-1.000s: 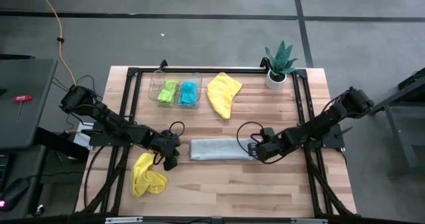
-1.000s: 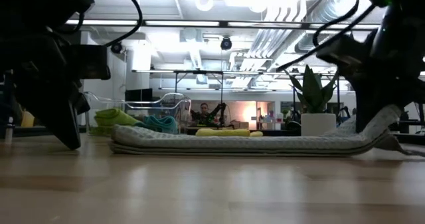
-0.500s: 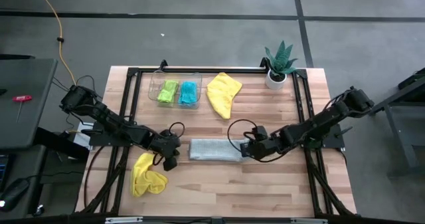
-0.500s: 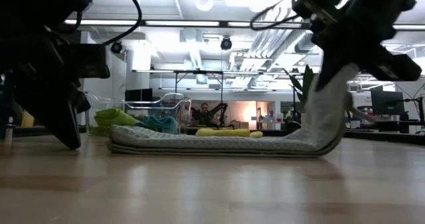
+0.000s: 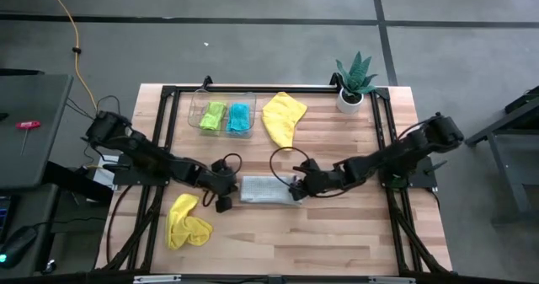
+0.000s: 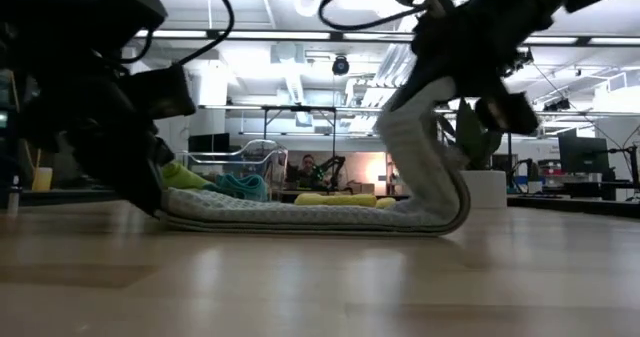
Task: Fold microfiber towels
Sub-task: Fold the gray towel
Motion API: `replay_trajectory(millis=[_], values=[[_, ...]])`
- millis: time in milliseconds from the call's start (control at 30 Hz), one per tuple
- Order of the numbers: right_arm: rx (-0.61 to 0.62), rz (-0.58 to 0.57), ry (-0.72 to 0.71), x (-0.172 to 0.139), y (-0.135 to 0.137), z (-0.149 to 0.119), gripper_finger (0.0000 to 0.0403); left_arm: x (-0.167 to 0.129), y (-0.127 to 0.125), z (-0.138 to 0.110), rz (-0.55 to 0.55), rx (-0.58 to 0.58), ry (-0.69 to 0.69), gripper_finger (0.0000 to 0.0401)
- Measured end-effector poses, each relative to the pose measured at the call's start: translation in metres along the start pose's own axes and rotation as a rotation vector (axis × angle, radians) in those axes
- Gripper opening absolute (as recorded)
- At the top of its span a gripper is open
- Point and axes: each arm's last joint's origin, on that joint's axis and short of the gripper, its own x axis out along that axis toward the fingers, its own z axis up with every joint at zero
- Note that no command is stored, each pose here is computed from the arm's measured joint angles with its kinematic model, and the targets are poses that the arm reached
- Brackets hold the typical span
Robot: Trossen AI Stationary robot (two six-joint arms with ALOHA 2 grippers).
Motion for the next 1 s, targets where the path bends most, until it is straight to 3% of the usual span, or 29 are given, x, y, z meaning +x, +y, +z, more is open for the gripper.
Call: replay_trajectory(millis=[500,800,1000], values=[[0.06,0.13,-0.022,0.052,-0.007,0.02,0.0,0.011,-0.003,0.003,-0.034,-0.041,-0.05,0.0],[0.053,0.148,0.008,0.083,0.012,0.028,0.0,0.011,-0.003,0.002,-0.032,-0.041,-0.045,0.0],[0.064,0.12,-0.045,0.095,0.02,0.031,0.0008,0.011,-0.003,0.002,-0.032,-0.041,-0.045,0.0]])
